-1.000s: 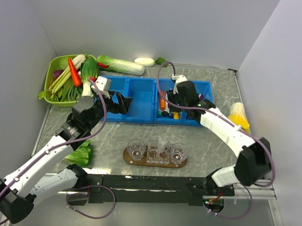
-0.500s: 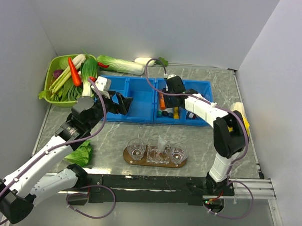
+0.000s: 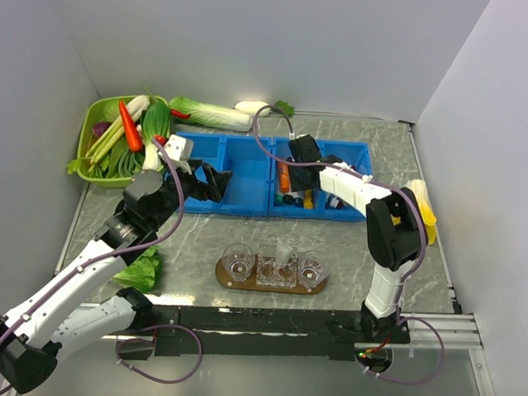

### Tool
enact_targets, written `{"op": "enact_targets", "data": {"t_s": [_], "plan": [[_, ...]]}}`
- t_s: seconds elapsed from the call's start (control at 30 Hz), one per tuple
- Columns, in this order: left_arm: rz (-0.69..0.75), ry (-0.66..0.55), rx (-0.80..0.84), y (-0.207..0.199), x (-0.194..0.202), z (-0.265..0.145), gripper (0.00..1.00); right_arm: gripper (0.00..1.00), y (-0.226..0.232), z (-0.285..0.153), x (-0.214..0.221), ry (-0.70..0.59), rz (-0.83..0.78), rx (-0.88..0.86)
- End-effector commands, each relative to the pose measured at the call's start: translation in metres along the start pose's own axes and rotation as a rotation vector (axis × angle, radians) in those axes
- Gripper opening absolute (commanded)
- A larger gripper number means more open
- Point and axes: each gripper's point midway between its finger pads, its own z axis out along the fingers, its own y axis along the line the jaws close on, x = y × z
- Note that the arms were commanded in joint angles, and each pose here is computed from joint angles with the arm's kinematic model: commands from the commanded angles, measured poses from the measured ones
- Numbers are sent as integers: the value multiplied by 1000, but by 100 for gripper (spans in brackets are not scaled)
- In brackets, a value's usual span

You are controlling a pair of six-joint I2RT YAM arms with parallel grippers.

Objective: Prepare toiletry sets of a toothbrush and toothpaste on the tray

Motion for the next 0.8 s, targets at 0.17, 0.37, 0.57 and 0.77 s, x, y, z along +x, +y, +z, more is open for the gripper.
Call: {"op": "enact_targets", "data": {"t_s": [0.17, 0.37, 0.57, 0.77], "plan": [[-10, -34, 23, -6, -9, 1, 97, 42, -9, 13, -8, 9, 29, 35], [-8, -34, 23, -7, -9, 1, 97, 44, -7, 21, -3, 33, 32, 28], [-5, -35, 22, -7, -9, 0, 97, 44, -2, 27, 1, 51, 38, 11], [-4, -37, 21, -6, -10, 0, 97, 34, -2, 28, 3, 57, 43, 9]]}}
